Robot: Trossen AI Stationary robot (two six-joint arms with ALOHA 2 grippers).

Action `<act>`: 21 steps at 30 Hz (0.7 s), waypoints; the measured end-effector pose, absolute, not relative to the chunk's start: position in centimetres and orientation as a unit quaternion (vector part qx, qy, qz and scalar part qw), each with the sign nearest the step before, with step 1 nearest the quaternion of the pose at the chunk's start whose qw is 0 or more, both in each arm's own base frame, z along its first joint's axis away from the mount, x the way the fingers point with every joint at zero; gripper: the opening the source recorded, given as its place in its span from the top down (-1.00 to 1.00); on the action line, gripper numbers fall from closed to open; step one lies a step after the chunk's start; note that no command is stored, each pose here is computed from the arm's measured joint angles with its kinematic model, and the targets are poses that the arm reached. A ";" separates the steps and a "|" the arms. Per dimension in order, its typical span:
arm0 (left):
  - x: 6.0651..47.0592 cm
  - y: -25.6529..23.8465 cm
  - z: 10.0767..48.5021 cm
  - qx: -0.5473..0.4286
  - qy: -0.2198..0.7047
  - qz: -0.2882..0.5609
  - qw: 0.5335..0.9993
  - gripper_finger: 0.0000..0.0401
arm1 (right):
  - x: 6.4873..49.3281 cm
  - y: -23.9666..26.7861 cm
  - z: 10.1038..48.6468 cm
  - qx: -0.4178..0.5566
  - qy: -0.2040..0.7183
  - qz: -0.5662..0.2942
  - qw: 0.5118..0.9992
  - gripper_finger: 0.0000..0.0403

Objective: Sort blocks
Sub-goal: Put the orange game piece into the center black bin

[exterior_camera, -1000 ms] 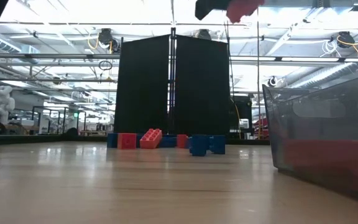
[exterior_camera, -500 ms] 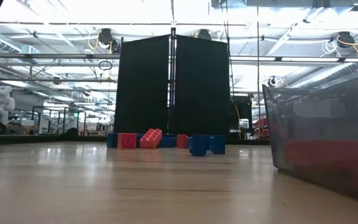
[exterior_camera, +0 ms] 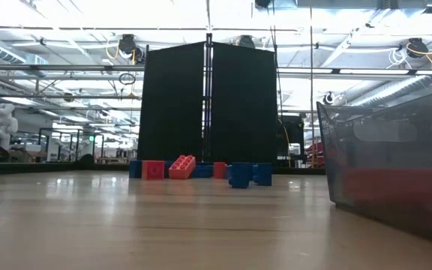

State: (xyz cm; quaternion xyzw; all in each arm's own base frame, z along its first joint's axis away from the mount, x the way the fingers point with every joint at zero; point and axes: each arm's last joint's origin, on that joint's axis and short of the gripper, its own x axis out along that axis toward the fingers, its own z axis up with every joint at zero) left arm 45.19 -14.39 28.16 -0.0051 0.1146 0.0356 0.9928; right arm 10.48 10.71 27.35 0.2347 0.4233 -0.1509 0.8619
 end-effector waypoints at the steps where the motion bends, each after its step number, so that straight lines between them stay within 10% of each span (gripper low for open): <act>1: 45.1 -14.4 27.9 -0.009 0.107 0.034 0.994 0.41 | 10.5 10.7 27.4 0.234 0.423 -0.150 0.862 -0.51; 21: 46.0 -16.5 18.5 -0.148 0.208 -0.096 0.962 0.41 | 10.5 10.7 27.4 0.216 0.425 -0.140 0.868 -0.51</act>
